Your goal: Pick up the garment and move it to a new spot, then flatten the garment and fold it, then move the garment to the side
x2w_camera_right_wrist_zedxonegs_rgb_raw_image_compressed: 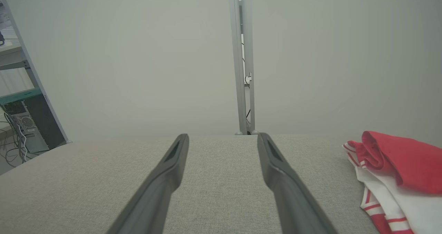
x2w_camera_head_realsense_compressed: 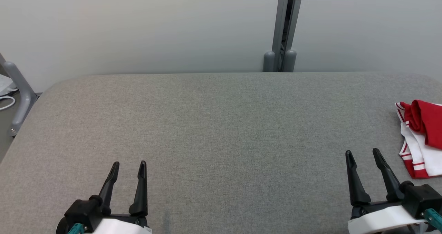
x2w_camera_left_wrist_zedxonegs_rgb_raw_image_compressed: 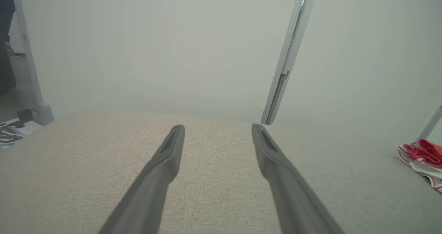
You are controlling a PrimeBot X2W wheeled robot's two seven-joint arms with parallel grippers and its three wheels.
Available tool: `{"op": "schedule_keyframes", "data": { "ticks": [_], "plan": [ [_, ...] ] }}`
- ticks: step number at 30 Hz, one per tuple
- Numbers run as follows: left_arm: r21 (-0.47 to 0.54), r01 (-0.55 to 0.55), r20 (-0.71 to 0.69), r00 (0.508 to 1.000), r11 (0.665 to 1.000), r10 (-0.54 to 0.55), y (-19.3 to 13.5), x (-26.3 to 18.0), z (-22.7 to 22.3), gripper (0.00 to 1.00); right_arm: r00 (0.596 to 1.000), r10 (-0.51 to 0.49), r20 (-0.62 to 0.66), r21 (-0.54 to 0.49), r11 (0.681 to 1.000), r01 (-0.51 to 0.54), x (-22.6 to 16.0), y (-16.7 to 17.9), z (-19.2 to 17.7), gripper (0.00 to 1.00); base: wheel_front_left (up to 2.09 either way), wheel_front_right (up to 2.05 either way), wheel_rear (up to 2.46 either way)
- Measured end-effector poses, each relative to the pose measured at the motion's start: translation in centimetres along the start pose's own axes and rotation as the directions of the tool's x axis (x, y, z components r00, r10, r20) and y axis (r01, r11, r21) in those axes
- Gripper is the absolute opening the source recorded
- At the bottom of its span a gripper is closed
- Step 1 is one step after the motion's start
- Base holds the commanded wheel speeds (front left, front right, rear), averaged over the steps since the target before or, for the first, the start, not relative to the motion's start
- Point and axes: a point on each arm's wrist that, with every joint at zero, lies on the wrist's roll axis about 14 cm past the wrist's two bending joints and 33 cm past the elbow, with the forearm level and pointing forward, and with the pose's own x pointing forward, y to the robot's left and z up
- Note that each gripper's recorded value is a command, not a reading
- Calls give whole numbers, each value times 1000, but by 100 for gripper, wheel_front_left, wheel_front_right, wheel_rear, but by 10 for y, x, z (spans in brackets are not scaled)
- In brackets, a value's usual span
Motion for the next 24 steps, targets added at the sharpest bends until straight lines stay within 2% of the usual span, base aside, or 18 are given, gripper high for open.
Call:
{"op": "schedule_keyframes", "data": {
  "ticks": [24],
  "plan": [
    [-54,1,9,1000,999,-1,1,1,2,100,1000,-11,6,11,1000,11,1,-3,2,100,0,0,0]
  ]
}}
